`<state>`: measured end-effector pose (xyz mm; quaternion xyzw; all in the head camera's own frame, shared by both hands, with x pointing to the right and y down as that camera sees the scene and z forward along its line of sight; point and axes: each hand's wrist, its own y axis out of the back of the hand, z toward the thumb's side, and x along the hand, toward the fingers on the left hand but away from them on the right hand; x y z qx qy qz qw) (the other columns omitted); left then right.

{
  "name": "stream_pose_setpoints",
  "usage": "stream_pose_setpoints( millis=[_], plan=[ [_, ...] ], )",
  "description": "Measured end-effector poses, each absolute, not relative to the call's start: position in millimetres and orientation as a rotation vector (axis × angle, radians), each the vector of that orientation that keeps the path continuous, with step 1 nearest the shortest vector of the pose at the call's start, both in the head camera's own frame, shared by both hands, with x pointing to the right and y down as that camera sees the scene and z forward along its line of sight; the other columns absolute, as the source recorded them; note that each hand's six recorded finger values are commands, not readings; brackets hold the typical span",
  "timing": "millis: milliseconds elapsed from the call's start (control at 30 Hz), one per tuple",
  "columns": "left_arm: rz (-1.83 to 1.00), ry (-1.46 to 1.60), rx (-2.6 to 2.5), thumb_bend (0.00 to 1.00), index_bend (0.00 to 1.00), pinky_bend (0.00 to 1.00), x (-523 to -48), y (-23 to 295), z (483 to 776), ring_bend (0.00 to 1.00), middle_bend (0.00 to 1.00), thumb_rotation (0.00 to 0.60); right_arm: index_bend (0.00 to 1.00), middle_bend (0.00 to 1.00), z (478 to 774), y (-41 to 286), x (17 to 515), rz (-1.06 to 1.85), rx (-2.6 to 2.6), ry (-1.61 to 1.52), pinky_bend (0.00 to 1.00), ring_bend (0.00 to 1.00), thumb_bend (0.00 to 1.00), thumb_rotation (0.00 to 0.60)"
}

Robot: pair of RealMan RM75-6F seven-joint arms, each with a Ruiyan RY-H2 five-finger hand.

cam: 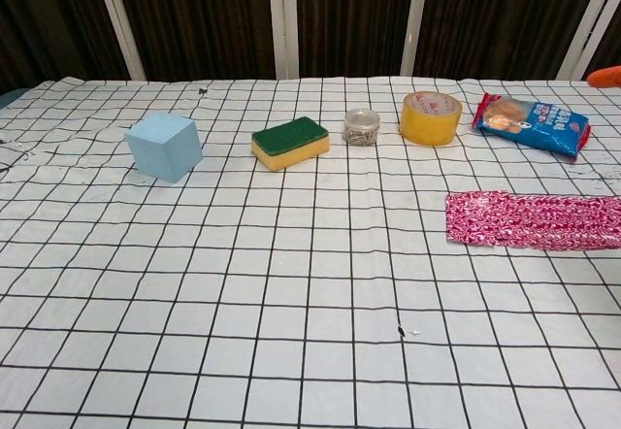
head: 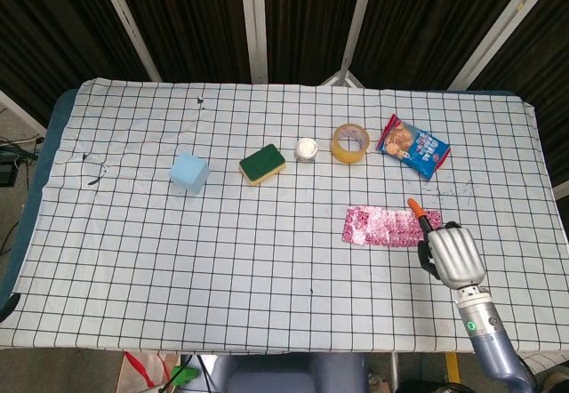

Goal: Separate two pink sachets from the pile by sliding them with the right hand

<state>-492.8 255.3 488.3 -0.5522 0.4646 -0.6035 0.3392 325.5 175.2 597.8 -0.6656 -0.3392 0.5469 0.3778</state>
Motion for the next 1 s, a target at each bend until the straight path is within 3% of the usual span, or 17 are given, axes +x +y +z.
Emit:
stream_pose_setpoints(
  millis=[567, 1000],
  plan=[
    [-1.598, 1.206, -1.426, 0.32, 0.16, 0.10, -496.3, 250.8, 493.0, 0.00, 0.00, 0.600, 0.09, 0.80, 646.5, 179.0, 294.4, 1.477, -1.748, -0.639, 0.50, 0.73, 0.78, 0.600],
    [-1.609, 1.200, -1.421, 0.32, 0.16, 0.10, -495.9, 249.7, 495.1, 0.00, 0.00, 0.600, 0.09, 0.80, 664.1, 181.6, 264.1, 1.483, -1.771, -0.529, 0.50, 0.73, 0.79, 0.600]
  ],
)
